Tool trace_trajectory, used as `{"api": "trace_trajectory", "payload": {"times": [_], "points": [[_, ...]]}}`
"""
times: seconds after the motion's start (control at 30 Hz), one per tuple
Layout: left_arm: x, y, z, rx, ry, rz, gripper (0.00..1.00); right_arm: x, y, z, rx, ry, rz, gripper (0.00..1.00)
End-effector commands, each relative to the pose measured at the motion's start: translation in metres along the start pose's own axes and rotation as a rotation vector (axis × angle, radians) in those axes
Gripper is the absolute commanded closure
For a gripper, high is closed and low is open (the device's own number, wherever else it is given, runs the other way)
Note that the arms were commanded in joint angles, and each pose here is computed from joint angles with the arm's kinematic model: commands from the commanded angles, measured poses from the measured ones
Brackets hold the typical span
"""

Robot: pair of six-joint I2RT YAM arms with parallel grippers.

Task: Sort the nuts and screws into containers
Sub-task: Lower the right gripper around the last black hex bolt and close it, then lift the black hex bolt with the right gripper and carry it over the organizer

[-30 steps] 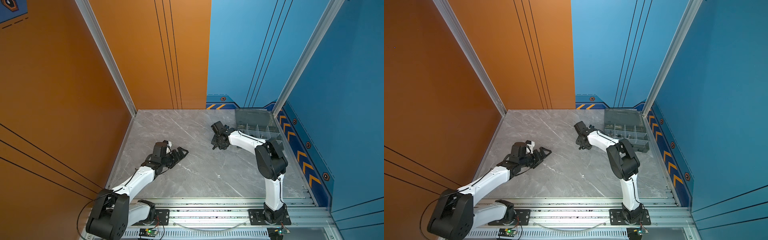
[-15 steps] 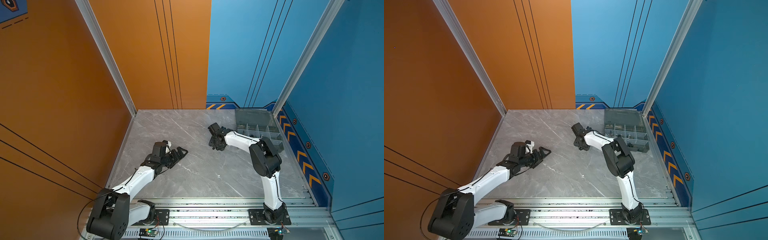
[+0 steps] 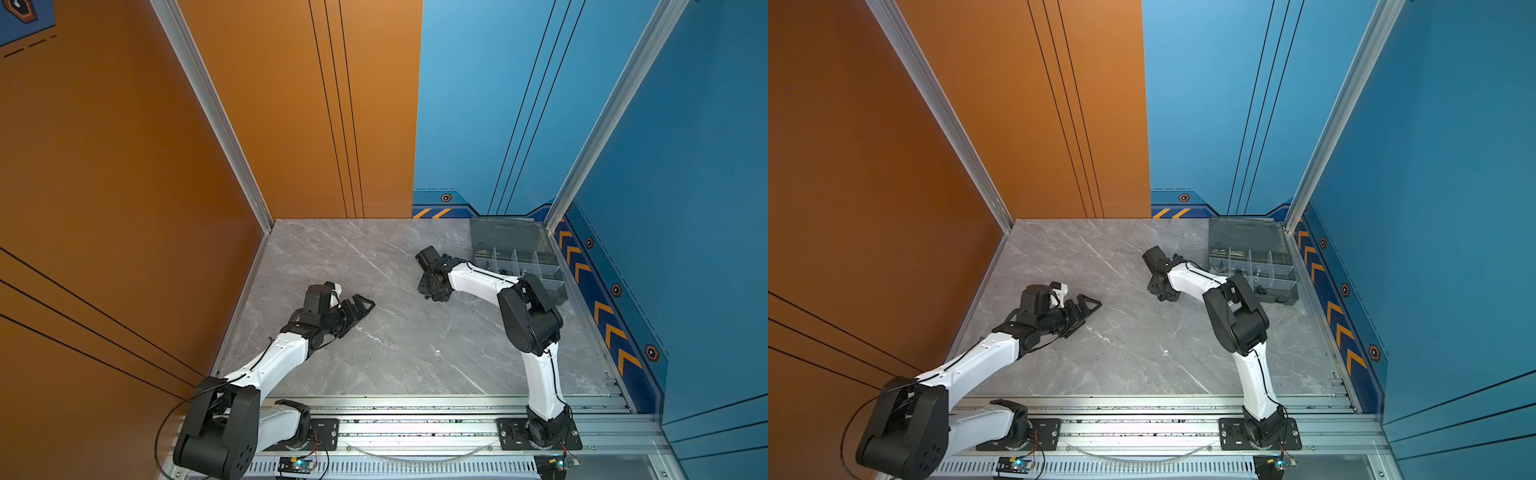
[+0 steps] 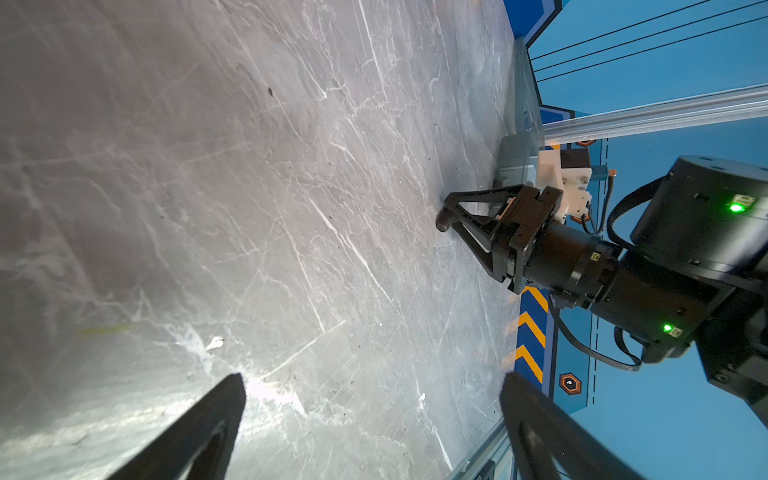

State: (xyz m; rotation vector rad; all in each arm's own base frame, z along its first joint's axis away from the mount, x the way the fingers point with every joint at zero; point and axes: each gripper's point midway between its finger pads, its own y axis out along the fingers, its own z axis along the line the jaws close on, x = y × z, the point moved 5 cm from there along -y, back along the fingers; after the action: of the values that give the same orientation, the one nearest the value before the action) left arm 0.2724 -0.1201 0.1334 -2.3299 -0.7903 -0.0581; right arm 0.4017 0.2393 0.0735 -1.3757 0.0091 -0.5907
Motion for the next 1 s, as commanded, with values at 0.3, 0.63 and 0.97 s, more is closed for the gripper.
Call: {"api": "trace_trajectory", "payload": {"times": [0.3, 0.63, 0.97], "points": [[-0.002, 0.000, 0.002, -0.010, 0.009, 0.011, 0.02, -0.008, 0.005, -0.008, -0.063, -0.045, 0.016, 0.81], [-0.002, -0.002, 0.002, -0.007, 0.010, 0.007, 0.02, 0.010, -0.020, 0.001, 0.079, -0.090, -0.044, 0.98], [-0.002, -0.003, 0.002, -0.009, 0.007, 0.004, 0.02, 0.039, -0.073, -0.023, 0.197, -0.060, -0.121, 1.00]]}}
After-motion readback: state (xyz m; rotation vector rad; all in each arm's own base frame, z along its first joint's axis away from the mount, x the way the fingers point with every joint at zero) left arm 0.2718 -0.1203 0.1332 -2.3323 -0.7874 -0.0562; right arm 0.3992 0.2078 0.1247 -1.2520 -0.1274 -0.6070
